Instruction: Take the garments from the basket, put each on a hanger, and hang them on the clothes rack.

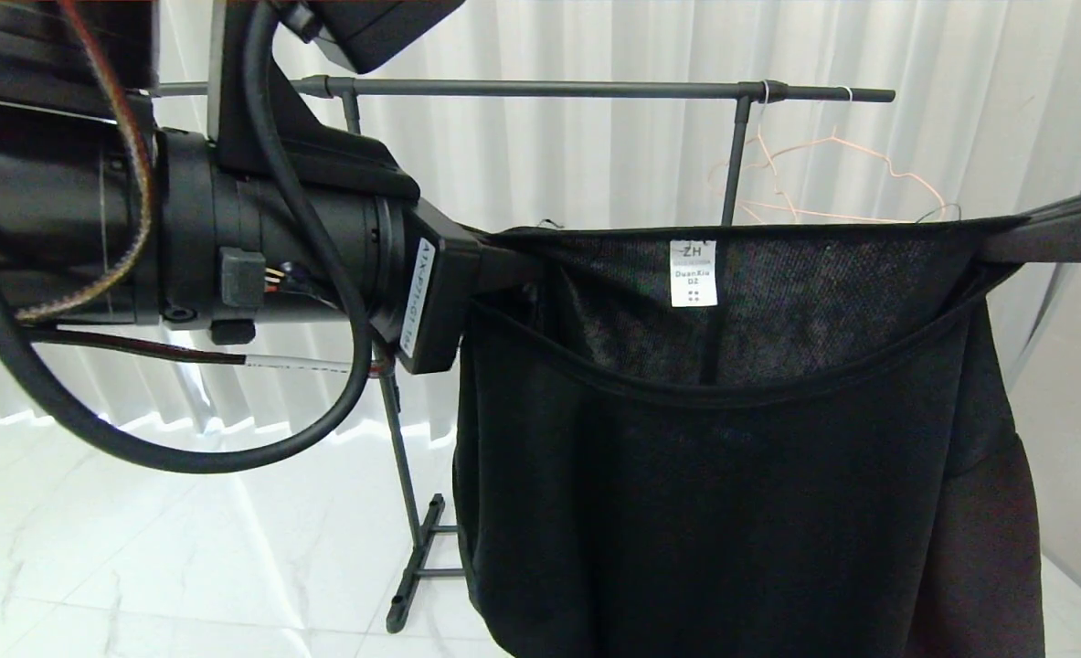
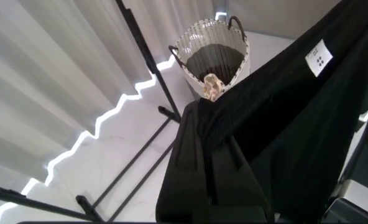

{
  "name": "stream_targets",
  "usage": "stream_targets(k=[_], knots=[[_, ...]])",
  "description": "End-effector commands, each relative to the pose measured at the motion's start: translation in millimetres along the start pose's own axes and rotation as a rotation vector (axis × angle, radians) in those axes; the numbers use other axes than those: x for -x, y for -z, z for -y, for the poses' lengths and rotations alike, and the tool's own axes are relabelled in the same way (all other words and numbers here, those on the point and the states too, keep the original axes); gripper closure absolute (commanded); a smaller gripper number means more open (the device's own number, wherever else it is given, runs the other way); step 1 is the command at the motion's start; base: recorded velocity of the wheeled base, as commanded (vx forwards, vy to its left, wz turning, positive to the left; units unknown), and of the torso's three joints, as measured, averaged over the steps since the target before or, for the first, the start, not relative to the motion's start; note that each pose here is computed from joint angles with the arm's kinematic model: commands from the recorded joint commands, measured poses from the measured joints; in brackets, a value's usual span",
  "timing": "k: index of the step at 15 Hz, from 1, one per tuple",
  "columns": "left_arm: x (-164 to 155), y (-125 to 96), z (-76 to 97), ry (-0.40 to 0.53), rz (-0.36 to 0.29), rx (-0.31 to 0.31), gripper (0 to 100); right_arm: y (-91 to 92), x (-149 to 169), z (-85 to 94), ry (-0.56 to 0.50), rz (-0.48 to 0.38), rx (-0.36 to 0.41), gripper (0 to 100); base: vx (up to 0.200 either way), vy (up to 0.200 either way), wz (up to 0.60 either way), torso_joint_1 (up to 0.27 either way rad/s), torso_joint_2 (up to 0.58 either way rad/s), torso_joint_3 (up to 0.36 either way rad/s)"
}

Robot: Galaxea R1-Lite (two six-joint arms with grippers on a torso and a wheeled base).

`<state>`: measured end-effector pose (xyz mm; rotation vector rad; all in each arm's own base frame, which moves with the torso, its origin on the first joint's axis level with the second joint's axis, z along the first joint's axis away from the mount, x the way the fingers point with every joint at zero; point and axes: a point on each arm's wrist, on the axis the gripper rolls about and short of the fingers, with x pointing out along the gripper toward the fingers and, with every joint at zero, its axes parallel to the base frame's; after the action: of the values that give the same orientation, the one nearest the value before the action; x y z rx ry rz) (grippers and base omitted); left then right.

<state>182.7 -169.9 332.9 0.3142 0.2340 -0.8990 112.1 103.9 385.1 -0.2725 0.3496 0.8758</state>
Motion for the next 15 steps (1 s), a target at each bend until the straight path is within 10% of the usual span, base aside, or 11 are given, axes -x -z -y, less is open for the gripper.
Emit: stream_targets(k=[1,2,6,9,11,15], knots=[[-1.8,0.6,-0.3,0.001,-0.004,0.001,100,0.4,0.0,-0.1,-0.001,-0.001,0.001,100,0.0,0.0,0.0,0.0,0.0,0.0],[-2.4,0.7,0.0,0.001,-0.006,0.001,100,0.7,-0.3,-0.1,0.0,-0.003,0.0,0,0.0,0.0,0.0,0.0,0.0,0.0],[-7.5,3.6,-1.5,-0.043,-0.033,0.0,100,5.0,9.7,-1.8,0.003,-0.005,-0.003,0,0.0,0.0,0.0,0.0,0.0,0.0],[-11.0,16.2,-6.2,-0.16,-0.106,0.002,100,20.1,10.6,18.1,0.286,-0.092,-0.061,0,0.0,0.0,0.0,0.0,0.0,0.0],[20.9,49.2,-38.3,-0.403,-0.209,0.064,100,58.2,20.3,48.3,0.622,-0.252,-0.194,0,0.0,0.0,0.0,0.0,0.0,0.0],[89.5,96.8,-80.0,-0.75,-0.322,0.232,100,92.3,33.3,69.2,0.831,-0.372,-0.341,0,0.0,0.0,0.0,0.0,0.0,0.0]])
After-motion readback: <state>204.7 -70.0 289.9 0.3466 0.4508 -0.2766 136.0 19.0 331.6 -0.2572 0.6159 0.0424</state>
